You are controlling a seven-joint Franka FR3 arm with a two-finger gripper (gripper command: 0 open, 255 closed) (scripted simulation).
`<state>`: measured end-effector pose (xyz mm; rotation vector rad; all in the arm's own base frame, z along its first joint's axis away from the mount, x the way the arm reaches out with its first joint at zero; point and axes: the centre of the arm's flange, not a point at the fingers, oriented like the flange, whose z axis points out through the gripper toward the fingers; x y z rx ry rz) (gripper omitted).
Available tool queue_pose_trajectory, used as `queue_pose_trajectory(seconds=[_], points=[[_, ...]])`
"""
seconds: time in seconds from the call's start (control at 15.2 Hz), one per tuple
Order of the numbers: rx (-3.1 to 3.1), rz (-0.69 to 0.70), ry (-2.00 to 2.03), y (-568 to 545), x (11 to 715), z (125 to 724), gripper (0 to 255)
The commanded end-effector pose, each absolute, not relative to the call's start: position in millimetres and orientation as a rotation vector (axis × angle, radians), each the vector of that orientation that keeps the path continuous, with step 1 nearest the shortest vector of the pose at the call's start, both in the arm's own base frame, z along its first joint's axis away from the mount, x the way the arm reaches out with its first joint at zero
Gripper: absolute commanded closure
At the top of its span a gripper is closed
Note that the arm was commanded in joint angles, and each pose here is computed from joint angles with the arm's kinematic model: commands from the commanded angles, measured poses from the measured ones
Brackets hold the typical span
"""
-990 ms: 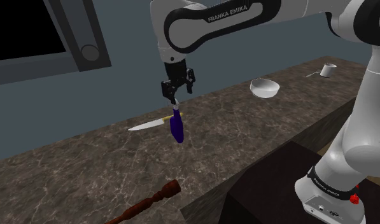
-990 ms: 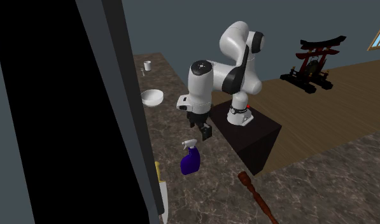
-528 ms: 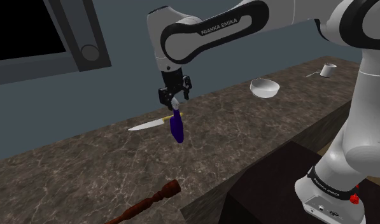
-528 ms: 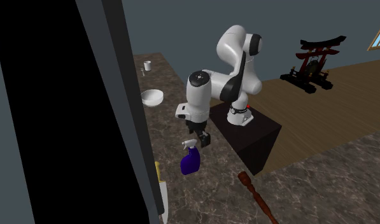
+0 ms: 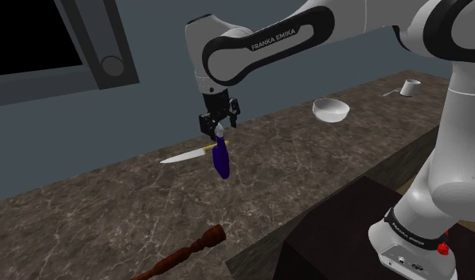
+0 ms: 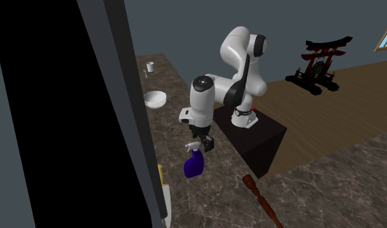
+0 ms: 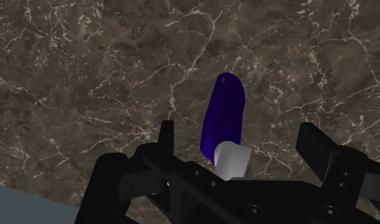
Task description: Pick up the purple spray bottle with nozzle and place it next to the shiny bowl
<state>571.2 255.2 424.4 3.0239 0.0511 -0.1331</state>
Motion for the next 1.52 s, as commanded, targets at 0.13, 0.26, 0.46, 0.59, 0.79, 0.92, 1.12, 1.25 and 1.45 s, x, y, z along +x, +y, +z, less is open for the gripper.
queue_pose_trajectory(seconds=[0.13,0.26,0.46,0.59,0.79,0.92,1.12,1.25,1.45], points=[[3.024,-0.133,0.051,255,571,424,255],[3.024,-0.133,0.051,255,571,424,255],[3.024,-0.133,0.051,255,571,424,255],[3.024,-0.133,0.051,255,571,424,255],[3.024,-0.133,0.051,255,571,435,255],[3.024,-0.133,0.051,255,571,445,255],[3.024,-0.133,0.051,255,571,461,255],[3.024,-0.133,0.051,255,571,472,255],[3.024,-0.133,0.051,255,571,488,255]])
